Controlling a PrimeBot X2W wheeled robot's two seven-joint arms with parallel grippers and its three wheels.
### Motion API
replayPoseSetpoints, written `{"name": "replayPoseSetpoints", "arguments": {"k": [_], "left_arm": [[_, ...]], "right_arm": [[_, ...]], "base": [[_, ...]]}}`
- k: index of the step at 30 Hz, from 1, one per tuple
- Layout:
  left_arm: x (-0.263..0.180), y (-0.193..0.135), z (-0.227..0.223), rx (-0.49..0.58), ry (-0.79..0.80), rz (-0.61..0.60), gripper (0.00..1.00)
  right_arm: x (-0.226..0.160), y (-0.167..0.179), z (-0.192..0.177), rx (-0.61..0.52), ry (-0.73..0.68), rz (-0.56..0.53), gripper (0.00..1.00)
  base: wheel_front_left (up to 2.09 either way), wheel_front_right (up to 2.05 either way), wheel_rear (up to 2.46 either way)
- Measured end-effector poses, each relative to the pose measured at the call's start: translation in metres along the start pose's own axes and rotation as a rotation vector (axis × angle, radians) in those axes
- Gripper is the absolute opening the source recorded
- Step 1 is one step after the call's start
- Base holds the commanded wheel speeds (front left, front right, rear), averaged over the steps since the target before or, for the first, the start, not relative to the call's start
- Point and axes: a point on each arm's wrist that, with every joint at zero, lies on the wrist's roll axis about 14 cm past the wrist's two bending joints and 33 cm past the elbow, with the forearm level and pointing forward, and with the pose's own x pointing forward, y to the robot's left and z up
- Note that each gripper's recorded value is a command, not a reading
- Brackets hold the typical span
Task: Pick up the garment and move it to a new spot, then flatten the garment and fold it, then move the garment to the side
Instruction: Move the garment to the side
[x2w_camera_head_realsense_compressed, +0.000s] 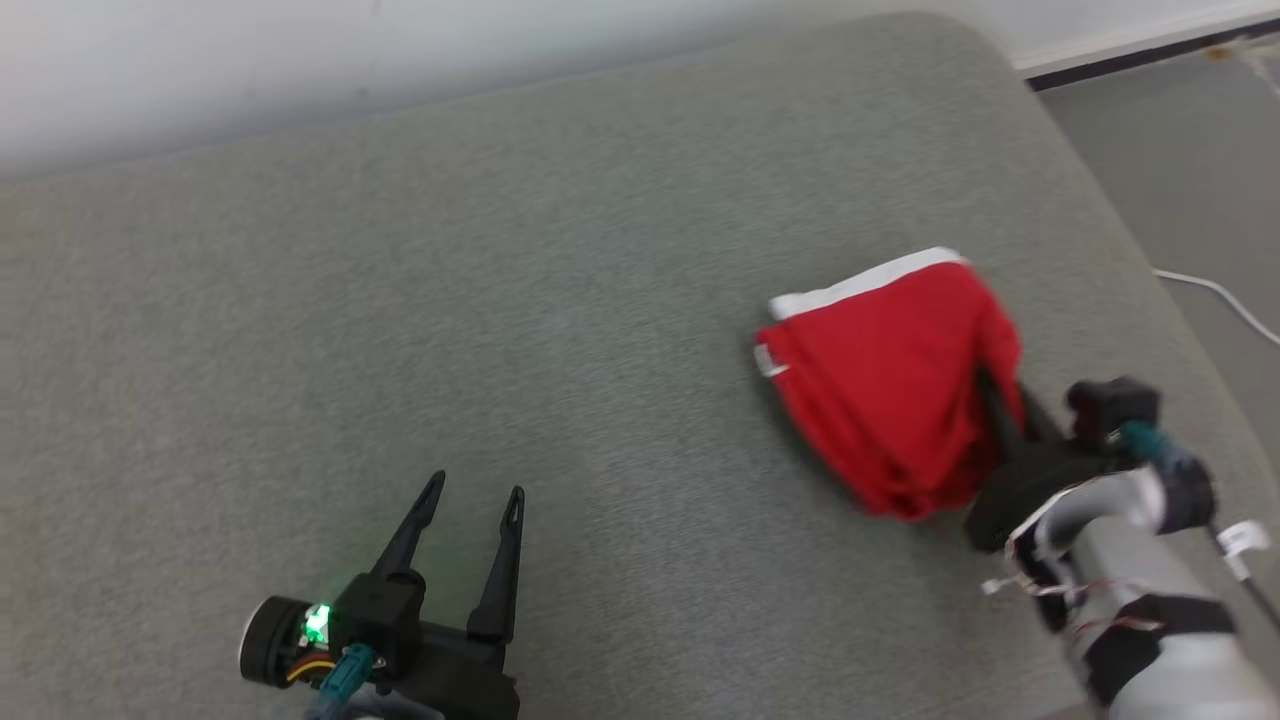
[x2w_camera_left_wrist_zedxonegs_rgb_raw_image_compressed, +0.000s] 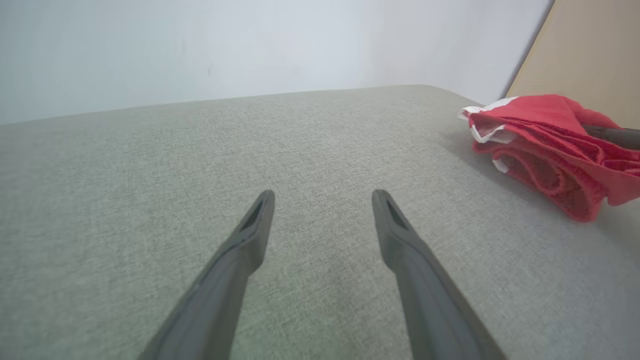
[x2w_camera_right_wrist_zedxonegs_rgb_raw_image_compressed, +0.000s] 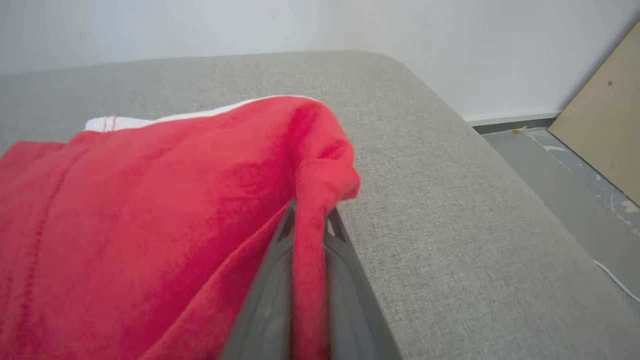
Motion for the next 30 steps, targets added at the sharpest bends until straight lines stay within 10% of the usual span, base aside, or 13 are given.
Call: {"name": "replayPoseSetpoints", "arguments": {"k": [20,21,22,30], "left_arm": [[-0.027,0.072,-0.031,0.000,0.068,0.191,1.00],[-0.027,0.072,-0.031,0.000,0.068,0.192,1.00],[-0.027,0.072,-0.030,0.001,0.067,0.193,1.00],[-0.030,0.072,-0.020,0.013,0.050,0.200,1.00]], "right_arm": [[0.051,-0.114,0.010,-0.202,0.112,-0.246,0.00],[0.051,-0.117,0.016,-0.199,0.093,-0.258,0.36],[0.051,-0.120,0.022,-0.202,0.075,-0.267,1.00],[0.046,-0.118,0.058,-0.205,-0.061,-0.288,1.00]], "base": [[0.00,0.00,0.00],[0.00,0.00,0.00],[0.00,0.00,0.00],[0.00,0.00,0.00]]}}
